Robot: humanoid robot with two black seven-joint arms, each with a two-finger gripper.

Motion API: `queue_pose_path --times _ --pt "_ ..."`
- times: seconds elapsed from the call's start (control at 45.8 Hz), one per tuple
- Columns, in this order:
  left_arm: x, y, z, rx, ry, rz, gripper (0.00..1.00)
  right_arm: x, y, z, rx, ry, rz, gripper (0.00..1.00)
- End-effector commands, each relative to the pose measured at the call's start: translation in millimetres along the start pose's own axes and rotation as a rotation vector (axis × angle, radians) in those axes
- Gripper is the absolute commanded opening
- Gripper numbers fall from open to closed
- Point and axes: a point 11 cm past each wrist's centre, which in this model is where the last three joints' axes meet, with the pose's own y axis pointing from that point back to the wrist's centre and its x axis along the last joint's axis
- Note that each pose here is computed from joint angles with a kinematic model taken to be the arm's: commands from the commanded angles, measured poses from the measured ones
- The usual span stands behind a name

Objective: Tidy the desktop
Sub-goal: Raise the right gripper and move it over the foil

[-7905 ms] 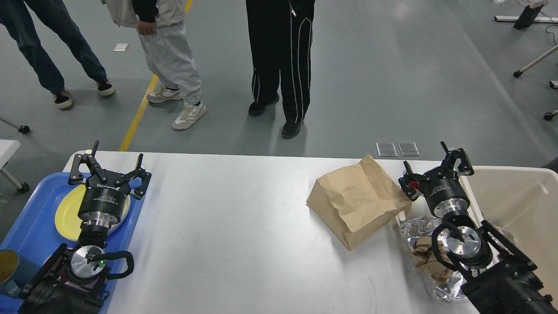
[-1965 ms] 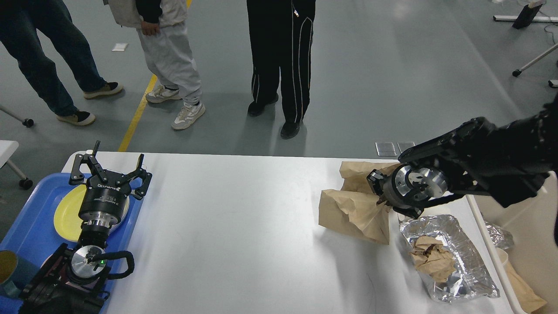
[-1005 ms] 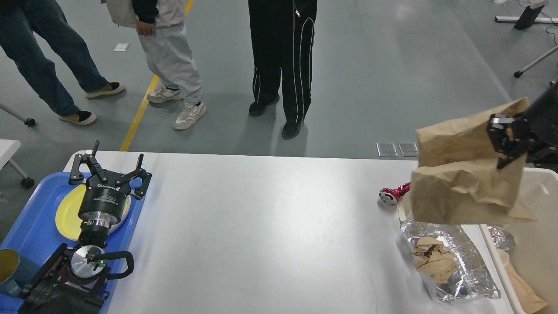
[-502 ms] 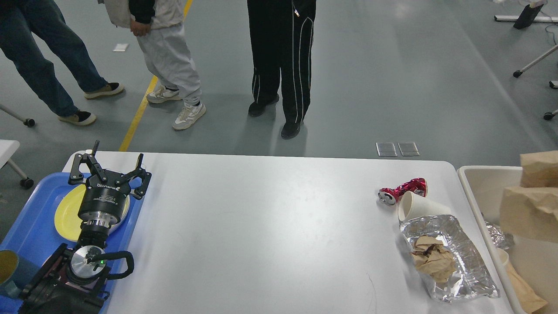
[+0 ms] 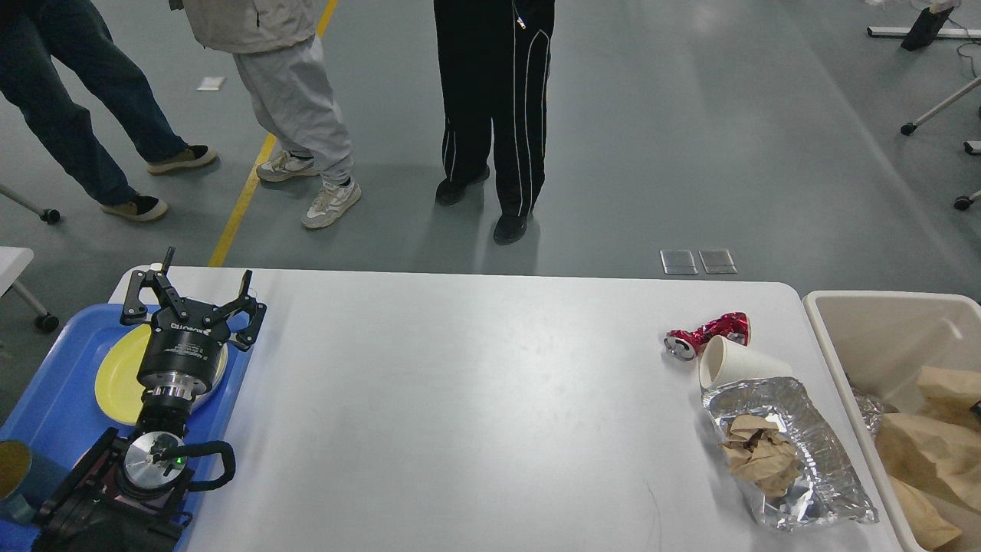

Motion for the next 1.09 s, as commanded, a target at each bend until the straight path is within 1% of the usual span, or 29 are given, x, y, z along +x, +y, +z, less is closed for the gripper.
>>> queue_pose_path --times 0.0,0.066,0.175,0.437,0.459,0.524,0.546,0.568,1.07 --pt "0 0 0 0.0 0.0 0.0 0.97 -39 -16 2 -0.007 0.029 0.081 0.0" --pt "0 0 0 0.0 0.0 0.0 0.97 -57 -20 -1 -0.003 0.04 0.101 0.0" --pt "0 0 0 0.0 0.0 0.0 0.97 -74 -23 2 -0.006 0.047 0.111 0.0" --pt "0 0 0 0.0 0.0 0.0 0.97 -84 -25 3 -0.01 0.051 0.103 0.0" --pt "0 0 0 0.0 0.0 0.0 0.97 -84 -25 3 -0.01 0.051 0.105 0.15" --pt "0 0 0 0.0 0.0 0.0 0.97 -81 -24 1 -0.005 0.049 0.132 0.79" --pt "0 0 0 0.0 0.0 0.0 0.97 -78 -24 0 -0.002 0.045 0.147 0.98" --pt "0 0 0 0.0 0.0 0.0 0.97 -77 -23 -2 0.0 0.041 0.156 1.0" --pt "0 0 0 0.0 0.0 0.0 0.97 -64 -19 -9 0.012 0.025 0.173 1.0"
